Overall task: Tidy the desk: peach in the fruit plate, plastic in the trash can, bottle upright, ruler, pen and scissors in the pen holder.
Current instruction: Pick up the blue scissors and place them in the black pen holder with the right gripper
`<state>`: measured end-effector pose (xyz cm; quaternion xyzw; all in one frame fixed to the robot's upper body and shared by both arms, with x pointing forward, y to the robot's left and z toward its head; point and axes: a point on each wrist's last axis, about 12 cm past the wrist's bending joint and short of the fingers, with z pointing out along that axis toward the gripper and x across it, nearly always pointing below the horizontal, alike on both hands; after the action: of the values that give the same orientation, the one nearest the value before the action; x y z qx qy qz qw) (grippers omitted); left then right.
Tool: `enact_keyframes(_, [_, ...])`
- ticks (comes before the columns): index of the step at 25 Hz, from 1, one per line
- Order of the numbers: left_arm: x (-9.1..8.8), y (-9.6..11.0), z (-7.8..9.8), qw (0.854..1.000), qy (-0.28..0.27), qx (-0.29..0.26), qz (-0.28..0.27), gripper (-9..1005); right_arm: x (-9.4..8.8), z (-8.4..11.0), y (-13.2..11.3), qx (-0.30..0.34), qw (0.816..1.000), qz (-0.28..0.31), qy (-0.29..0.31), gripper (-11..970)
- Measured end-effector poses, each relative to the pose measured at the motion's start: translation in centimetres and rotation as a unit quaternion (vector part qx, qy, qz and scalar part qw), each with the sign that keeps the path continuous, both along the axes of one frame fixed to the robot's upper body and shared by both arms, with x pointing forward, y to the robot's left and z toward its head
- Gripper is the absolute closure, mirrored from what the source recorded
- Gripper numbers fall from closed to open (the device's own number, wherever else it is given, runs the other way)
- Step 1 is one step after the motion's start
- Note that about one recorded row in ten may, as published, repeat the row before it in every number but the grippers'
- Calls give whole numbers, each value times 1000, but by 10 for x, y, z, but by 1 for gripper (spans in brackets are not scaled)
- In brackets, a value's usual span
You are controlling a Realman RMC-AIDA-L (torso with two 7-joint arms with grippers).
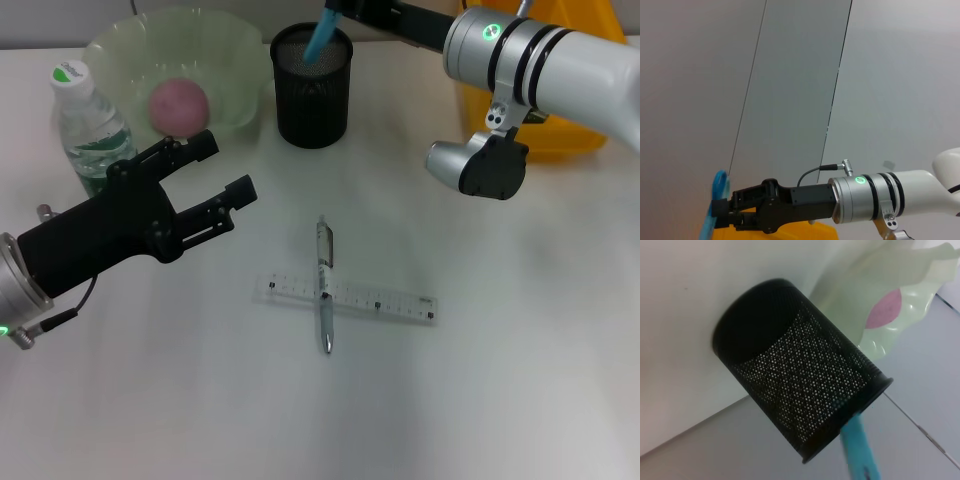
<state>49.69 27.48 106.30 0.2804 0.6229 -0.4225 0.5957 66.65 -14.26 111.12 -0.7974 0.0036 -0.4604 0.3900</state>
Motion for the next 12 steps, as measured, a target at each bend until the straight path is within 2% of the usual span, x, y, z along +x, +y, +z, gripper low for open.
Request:
enact_keyframes(8, [-1, 0, 0, 1000, -4, 0, 2, 209, -5, -4, -1, 19, 1000, 1, 12, 593])
enact_keyframes(12, [-1, 1, 1, 1000, -6, -1, 2, 209, -7, -2, 3, 42, 999, 0, 12, 454])
